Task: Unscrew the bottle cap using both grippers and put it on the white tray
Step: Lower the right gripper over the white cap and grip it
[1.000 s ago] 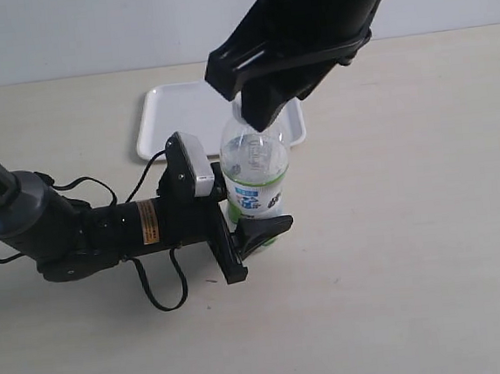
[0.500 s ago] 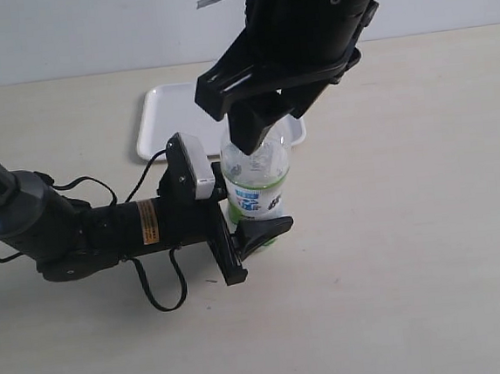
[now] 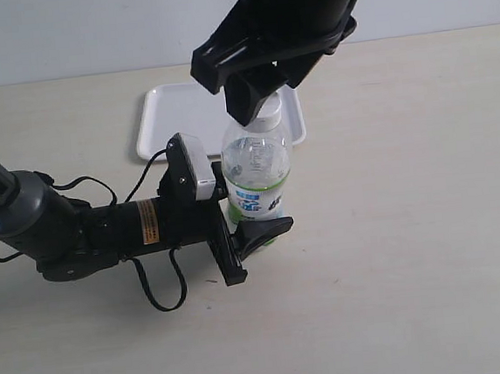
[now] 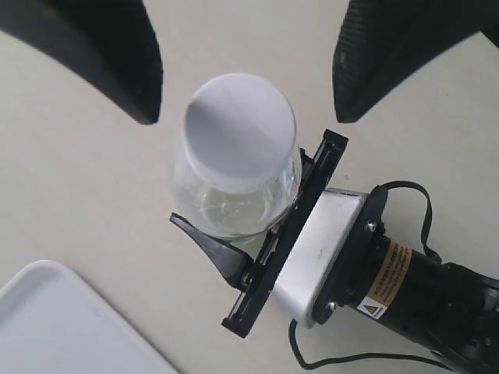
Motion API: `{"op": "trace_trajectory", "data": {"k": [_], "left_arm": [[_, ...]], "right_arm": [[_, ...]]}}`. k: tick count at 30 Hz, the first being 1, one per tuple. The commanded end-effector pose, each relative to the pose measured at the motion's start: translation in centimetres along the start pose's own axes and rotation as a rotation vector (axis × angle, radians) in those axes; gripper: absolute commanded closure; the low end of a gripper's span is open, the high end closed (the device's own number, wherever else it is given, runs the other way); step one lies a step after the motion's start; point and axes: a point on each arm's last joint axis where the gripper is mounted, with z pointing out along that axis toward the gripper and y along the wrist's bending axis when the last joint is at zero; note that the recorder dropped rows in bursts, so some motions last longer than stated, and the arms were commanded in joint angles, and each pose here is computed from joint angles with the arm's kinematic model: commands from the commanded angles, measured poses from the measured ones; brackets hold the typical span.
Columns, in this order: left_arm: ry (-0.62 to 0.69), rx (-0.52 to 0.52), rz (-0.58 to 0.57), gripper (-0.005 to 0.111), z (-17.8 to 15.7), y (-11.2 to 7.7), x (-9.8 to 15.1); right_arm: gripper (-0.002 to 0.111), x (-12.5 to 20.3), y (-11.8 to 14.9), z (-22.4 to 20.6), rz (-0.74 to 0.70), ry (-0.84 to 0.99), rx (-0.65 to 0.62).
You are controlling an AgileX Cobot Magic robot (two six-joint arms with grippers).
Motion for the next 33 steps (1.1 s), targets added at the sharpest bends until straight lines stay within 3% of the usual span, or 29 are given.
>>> {"op": "trace_trajectory", "data": {"k": [1, 11, 22, 29, 33], "left_arm": [[-0.036, -0.004, 0.017, 0.106, 0.09, 0.17, -0.86], [-0.036, -0.004, 0.017, 0.106, 0.09, 0.17, -0.86], [-0.035, 0.011, 0.021, 0.106, 0.09, 0.03, -0.85], [-0.028, 0.017, 0.022, 0.106, 0.09, -0.03, -0.78], [-0.028, 0.014, 0.020, 0.106, 0.09, 0.01, -0.79]], "right_arm": [[0.047, -0.44, -0.02, 0.94, -0.005, 0.011, 0.007], [0.059, -0.69, -0.09, 1.76, -0.003, 0.019, 0.009], [0.108, -0.55, -0.10, 1.75, -0.032, 0.035, 0.010], [0.108, -0.55, -0.06, 1.75, -0.172, 0.035, 0.003], [0.108, -0.55, -0.05, 1.75, -0.325, 0.035, 0.000]]}}
